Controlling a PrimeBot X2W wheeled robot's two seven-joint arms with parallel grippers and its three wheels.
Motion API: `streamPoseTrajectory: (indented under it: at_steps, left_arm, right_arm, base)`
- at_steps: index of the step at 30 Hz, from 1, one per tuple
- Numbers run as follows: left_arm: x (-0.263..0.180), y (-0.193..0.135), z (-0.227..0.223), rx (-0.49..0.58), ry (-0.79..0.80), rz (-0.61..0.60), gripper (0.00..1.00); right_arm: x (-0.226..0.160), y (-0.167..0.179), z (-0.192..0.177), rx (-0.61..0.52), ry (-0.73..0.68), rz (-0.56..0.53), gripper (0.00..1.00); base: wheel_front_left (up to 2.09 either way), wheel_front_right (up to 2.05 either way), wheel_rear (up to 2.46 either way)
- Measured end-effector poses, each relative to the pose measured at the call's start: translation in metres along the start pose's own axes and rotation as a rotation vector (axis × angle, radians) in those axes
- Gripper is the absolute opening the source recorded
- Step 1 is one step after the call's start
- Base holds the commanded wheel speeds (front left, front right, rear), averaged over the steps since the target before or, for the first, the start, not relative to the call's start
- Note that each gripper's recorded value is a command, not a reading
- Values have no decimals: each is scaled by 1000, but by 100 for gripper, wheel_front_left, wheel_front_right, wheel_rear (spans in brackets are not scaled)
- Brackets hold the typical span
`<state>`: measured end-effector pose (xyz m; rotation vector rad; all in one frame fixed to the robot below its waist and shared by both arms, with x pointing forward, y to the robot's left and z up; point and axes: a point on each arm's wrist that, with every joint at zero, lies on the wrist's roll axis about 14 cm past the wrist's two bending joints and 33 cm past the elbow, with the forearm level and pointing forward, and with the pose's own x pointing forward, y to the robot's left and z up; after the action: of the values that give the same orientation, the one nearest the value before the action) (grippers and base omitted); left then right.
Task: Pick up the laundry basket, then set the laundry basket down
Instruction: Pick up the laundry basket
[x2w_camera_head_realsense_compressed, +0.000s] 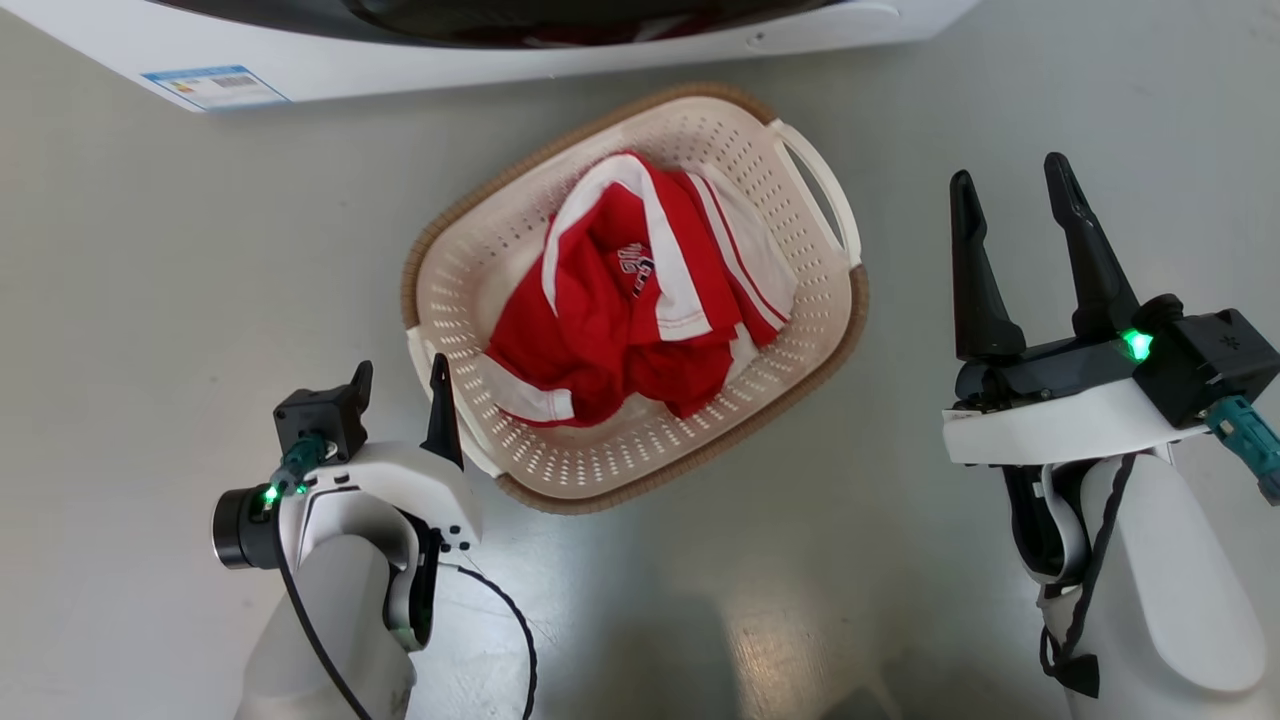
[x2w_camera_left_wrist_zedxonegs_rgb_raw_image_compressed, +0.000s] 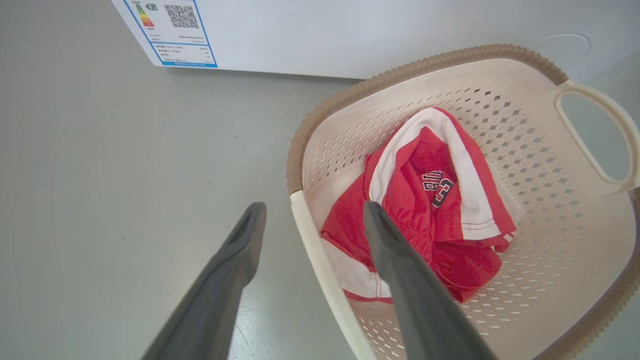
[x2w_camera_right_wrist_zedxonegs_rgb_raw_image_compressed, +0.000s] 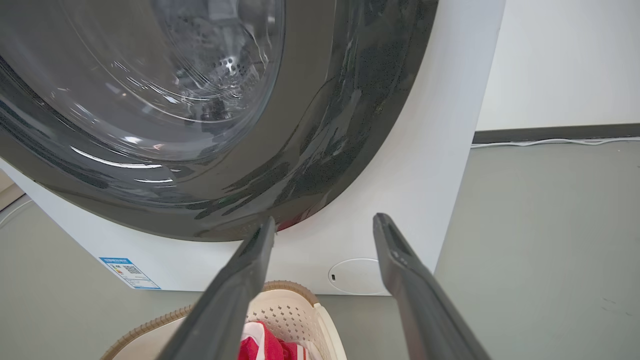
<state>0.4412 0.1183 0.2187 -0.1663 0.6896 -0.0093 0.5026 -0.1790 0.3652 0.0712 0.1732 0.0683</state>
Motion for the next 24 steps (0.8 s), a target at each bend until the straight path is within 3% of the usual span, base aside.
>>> streamPoseTrajectory:
  at_steps: [16, 19, 20, 22, 24]
  left_arm:
    - [17, -11, -57, 6, 189, -7, 98]
    - [22, -12, -57, 5, 192, 3, 46]
    - [23, -12, -56, -2, 190, 5, 35]
    - [26, -11, -55, -9, 190, 14, 4]
    - [28, -11, -53, -14, 185, 19, 0]
  right_arm:
    - [1, -18, -10, -10, 23, -38, 100]
    - [1, -19, -11, -12, 23, -41, 100]
    - [1, -19, -12, -12, 25, -42, 100]
    - [1, -20, -13, -12, 27, -44, 100]
    - [1, -21, -13, -6, 28, -46, 100]
  base:
    - [0, 0, 0]
    - [0, 0, 0]
    - [0, 0, 0]
    - [0, 0, 0]
    - [0, 0, 0]
